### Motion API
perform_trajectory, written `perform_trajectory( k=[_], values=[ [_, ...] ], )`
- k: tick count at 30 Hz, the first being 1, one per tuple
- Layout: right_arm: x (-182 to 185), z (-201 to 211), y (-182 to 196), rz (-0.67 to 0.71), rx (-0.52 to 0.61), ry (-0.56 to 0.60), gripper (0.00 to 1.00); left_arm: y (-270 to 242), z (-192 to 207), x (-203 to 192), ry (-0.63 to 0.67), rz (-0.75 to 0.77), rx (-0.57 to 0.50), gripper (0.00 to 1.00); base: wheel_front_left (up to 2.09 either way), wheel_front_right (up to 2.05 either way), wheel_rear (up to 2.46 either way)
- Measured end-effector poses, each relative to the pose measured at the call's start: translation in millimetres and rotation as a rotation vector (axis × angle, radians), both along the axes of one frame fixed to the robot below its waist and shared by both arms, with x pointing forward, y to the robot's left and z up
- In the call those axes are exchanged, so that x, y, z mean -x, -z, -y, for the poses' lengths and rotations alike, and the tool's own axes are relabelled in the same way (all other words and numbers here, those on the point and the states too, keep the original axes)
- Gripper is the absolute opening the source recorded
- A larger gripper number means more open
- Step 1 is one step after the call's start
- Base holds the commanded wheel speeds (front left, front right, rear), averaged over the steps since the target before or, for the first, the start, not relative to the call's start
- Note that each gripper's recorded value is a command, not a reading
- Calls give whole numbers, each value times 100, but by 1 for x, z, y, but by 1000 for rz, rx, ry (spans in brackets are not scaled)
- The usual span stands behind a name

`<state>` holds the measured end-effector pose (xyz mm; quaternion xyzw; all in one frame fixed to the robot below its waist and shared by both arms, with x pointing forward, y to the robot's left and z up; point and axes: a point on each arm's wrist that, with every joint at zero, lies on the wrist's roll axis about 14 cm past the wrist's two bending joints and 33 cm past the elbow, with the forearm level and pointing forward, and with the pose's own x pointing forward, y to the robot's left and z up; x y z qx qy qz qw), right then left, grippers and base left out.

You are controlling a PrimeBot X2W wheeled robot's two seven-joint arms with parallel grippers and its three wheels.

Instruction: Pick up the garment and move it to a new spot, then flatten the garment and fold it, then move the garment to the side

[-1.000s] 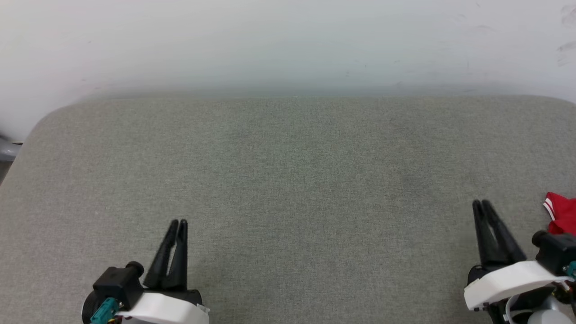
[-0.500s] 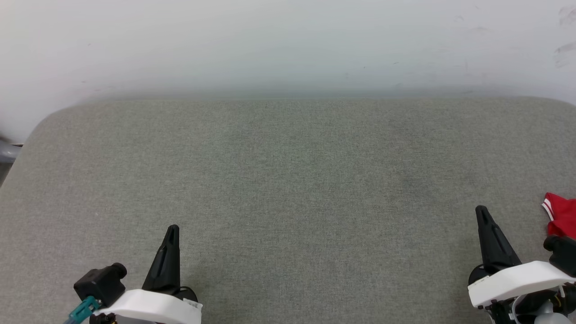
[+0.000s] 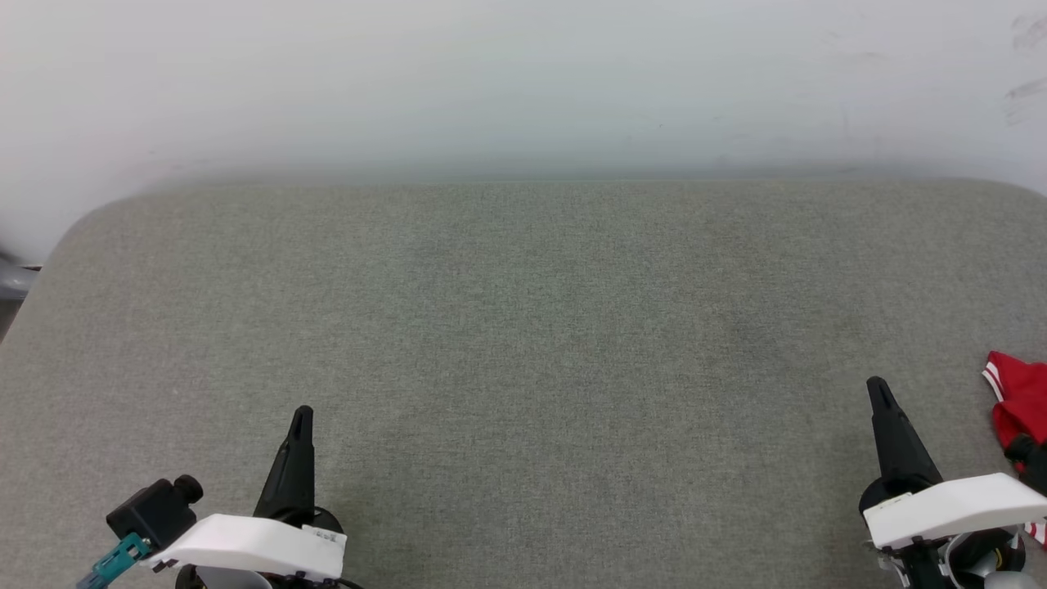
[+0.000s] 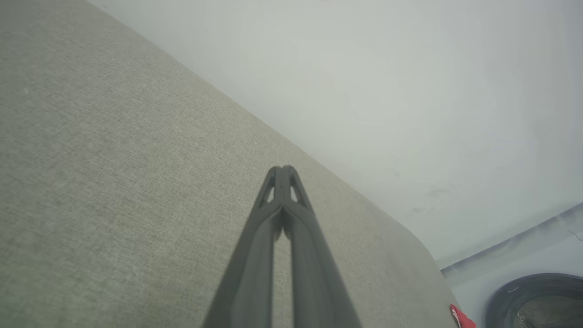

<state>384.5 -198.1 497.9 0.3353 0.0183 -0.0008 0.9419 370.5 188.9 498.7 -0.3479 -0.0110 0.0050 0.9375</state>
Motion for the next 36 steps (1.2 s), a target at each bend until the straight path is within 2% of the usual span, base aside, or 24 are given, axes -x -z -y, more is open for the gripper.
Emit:
perform_trajectory(
  k=[36],
  values=[
    [-2, 1, 0, -10, -424, 26, 0, 4, -9, -8, -15, -39, 409, 0, 0, 0, 0]
  ],
)
